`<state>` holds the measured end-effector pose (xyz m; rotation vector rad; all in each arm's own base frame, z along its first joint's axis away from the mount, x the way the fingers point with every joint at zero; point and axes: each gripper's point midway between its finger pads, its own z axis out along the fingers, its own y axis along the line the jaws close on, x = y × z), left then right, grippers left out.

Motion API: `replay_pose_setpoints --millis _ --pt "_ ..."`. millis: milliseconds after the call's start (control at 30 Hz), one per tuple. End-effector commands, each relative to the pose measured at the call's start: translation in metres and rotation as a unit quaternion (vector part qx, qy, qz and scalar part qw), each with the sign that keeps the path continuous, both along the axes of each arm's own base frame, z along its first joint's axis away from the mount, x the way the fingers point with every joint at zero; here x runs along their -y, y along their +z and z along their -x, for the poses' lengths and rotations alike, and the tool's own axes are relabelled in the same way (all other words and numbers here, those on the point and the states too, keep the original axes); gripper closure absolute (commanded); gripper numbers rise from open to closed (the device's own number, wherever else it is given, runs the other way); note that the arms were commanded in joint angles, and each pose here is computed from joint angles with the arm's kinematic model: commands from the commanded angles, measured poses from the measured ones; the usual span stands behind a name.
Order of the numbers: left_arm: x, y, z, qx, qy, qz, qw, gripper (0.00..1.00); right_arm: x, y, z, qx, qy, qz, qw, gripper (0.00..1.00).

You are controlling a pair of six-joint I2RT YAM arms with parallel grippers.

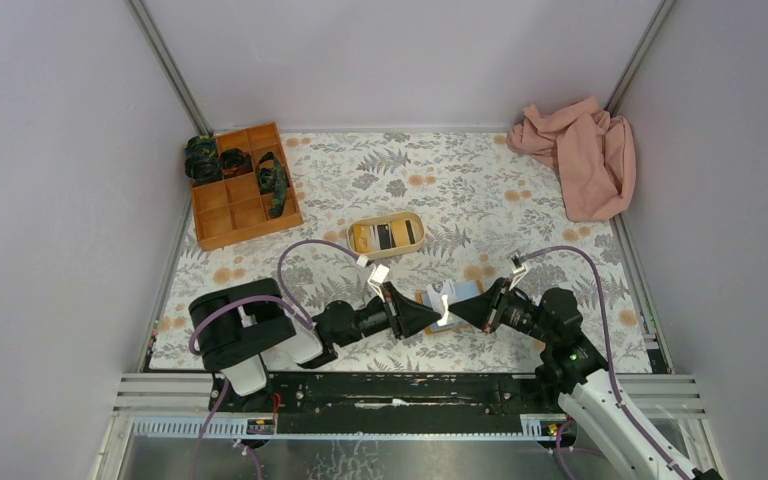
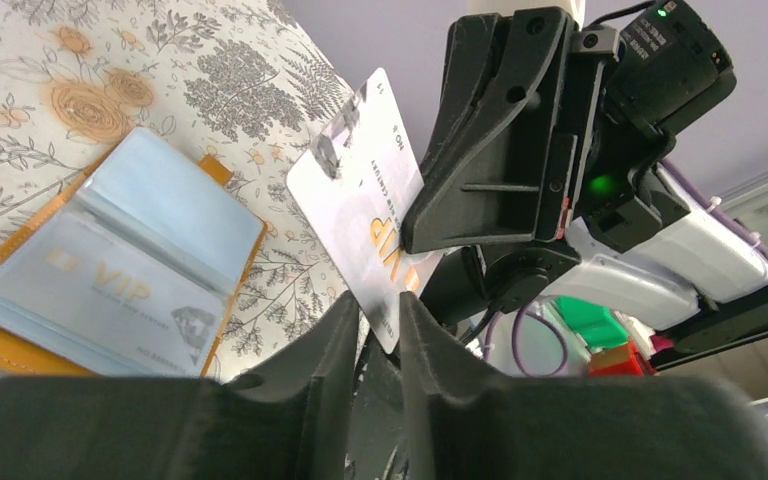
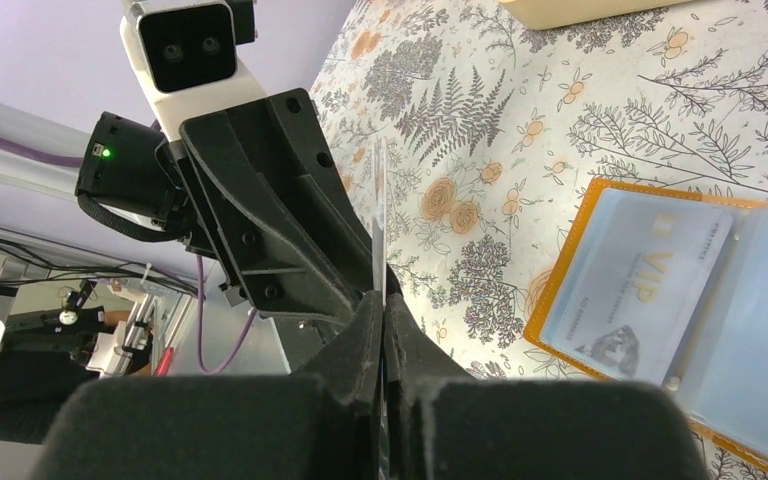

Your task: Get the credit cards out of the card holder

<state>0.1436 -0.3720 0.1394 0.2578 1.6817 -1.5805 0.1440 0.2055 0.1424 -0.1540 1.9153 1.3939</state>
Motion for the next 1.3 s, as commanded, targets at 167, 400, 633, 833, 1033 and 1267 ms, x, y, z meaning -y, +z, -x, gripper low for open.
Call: replay_pose_setpoints --millis 167,400,633,833,1033,1267 --pt "0.007 0.037 -0.005 0.039 -0.003 0.055 0.998 1.0 -0.002 0.015 0.005 0.015 0.017 -0.003 1.0 1.0" --pt "-0.011 0.041 -0.01 0.035 0.013 0.057 0.998 1.0 0.018 0.008 -0.017 0.022 -0.073 0.04 0.996 0.58" --pt "-0.038 0.015 -0.059 -0.014 0.063 -0.055 0.996 1.0 0.043 0.0 -0.033 0.028 -0.156 0.075 0.984 0.55" --pt "-0.083 -0.003 -0.122 -0.052 0.208 -0.275 0.937 1.0 0.039 -0.014 -0.03 0.011 -0.142 0.08 0.987 0.55" --pt "-0.115 -0.019 -0.168 -0.136 0.219 -0.352 0.9 1.0 0.037 -0.017 -0.027 0.008 -0.135 0.081 0.988 0.55" --pt "-0.13 -0.042 -0.193 -0.189 0.206 -0.421 0.863 1.0 0.037 -0.016 -0.024 0.011 -0.13 0.077 0.988 0.55"
